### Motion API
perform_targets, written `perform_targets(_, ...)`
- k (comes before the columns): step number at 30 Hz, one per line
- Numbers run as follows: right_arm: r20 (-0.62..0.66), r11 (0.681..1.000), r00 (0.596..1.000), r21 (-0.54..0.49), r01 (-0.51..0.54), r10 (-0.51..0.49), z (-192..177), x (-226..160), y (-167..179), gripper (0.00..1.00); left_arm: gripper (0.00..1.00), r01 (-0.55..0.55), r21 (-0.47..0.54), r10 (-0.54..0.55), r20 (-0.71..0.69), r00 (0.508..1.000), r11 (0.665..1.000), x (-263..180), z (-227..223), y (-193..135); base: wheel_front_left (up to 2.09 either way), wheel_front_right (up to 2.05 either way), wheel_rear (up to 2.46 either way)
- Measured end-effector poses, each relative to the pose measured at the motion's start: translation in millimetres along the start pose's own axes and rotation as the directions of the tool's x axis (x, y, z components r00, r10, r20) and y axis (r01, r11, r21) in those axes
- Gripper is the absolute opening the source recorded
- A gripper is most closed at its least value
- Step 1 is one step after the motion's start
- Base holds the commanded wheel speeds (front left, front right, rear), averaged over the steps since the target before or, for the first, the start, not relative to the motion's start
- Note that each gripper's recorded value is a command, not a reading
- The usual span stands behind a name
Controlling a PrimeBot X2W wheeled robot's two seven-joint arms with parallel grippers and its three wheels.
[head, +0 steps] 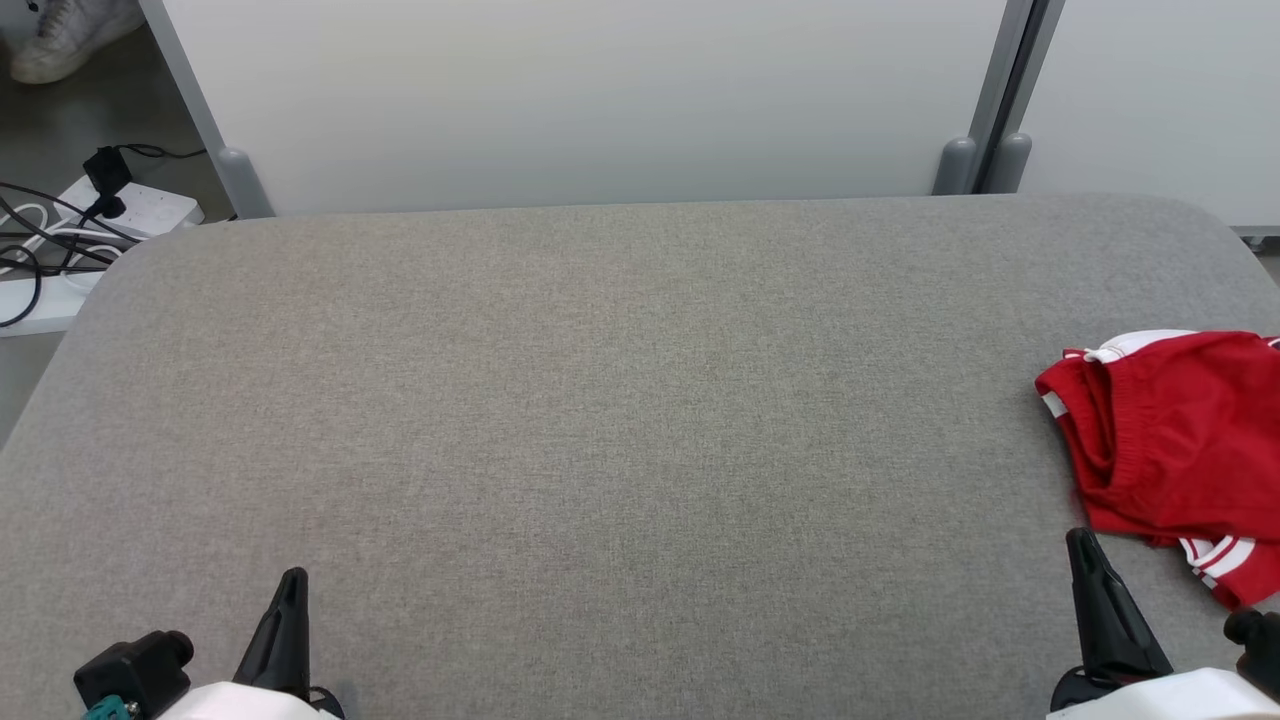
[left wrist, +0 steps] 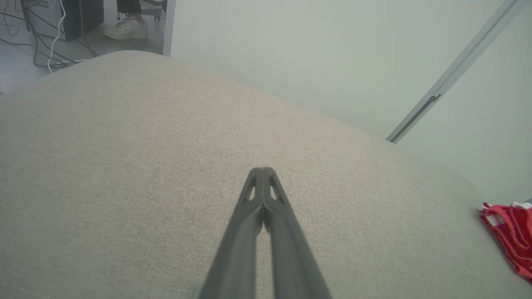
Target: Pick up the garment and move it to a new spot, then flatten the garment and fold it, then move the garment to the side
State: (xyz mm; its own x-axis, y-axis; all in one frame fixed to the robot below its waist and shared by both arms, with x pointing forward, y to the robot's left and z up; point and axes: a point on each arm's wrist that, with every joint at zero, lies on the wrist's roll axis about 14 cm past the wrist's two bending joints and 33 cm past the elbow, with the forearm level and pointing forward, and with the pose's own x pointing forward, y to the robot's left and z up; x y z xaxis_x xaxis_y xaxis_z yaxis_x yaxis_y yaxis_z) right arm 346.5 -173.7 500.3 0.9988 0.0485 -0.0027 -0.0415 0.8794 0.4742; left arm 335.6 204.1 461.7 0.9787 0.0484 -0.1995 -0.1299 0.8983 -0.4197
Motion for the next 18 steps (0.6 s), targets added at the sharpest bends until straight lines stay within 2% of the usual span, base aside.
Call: perform_targets(18, -0.006, 0.978, 1.000, 0.206, 0.025, -0.024, -0.6, 6.1, -6.1, 0.00, 0.00, 0.003, -0.202, -0.009, -0.029, 1.000, 0.979, 7.6, -2.0, -2.4, 0.00, 0.00, 0.00)
